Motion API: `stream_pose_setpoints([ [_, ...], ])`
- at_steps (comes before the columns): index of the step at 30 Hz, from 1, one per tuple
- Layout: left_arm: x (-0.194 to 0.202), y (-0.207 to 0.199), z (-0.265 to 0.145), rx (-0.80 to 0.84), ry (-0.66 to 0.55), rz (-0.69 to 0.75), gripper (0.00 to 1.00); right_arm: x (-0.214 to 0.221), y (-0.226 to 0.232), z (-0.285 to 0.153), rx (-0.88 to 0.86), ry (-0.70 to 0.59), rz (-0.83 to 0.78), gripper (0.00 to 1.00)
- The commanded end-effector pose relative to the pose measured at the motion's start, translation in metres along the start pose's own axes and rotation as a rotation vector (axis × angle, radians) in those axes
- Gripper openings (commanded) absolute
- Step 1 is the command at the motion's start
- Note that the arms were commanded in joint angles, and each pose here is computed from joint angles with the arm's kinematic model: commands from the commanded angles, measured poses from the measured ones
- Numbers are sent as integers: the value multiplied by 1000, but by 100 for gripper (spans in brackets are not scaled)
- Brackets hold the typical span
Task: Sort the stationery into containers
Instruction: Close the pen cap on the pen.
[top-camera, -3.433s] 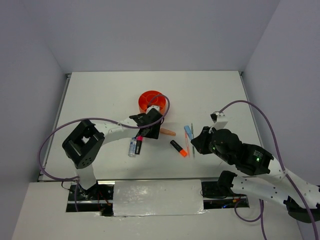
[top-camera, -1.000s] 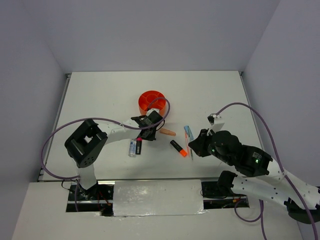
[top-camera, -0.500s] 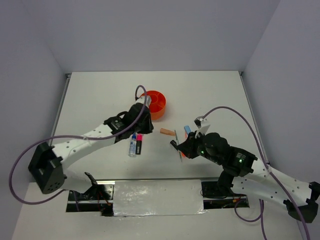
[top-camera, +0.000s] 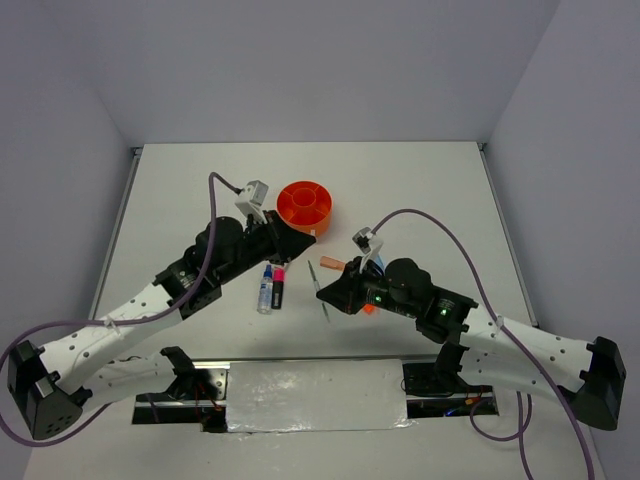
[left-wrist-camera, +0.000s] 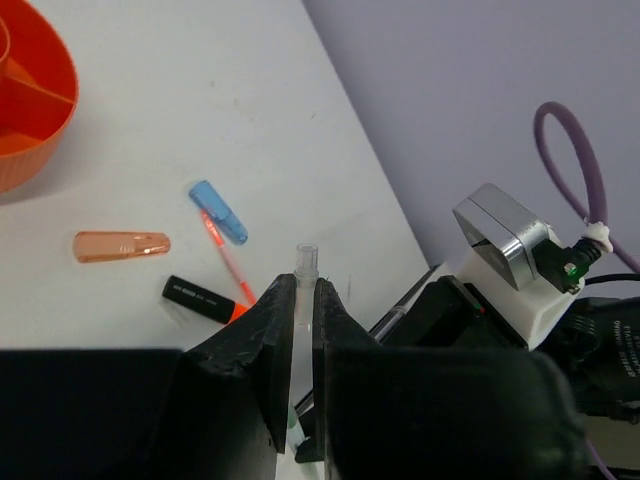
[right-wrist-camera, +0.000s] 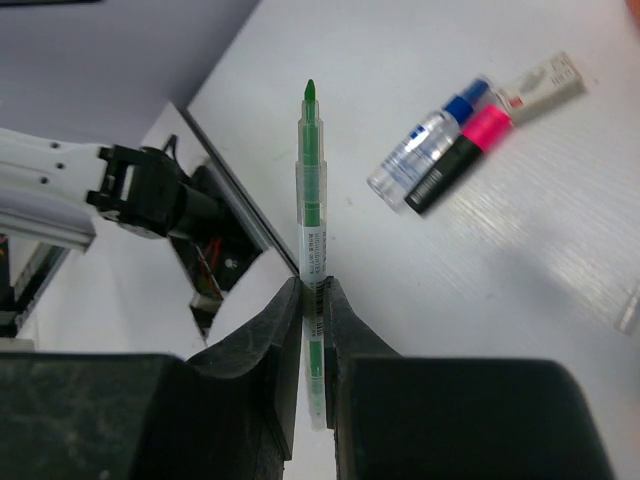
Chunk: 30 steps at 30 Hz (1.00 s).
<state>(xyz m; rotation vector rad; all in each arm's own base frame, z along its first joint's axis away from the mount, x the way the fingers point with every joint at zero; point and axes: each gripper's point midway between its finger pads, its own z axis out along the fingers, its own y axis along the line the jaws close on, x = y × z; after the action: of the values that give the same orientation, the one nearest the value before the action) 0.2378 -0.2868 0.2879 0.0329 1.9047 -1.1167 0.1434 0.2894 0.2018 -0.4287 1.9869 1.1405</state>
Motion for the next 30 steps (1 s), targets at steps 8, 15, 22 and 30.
stream_pose_setpoints([
  [8,-28,-39,-19,201,-151,-28,11,-42,42,-16,-202,-204,-14,0],
  [15,-33,-45,-22,229,-176,-30,11,-44,41,-16,-186,-210,-13,0],
  [22,-30,-42,-21,228,-176,-27,12,-47,33,-13,-136,-213,-3,0],
  [30,-23,-35,-21,218,-166,-27,13,-50,30,-11,-113,-220,2,0],
])
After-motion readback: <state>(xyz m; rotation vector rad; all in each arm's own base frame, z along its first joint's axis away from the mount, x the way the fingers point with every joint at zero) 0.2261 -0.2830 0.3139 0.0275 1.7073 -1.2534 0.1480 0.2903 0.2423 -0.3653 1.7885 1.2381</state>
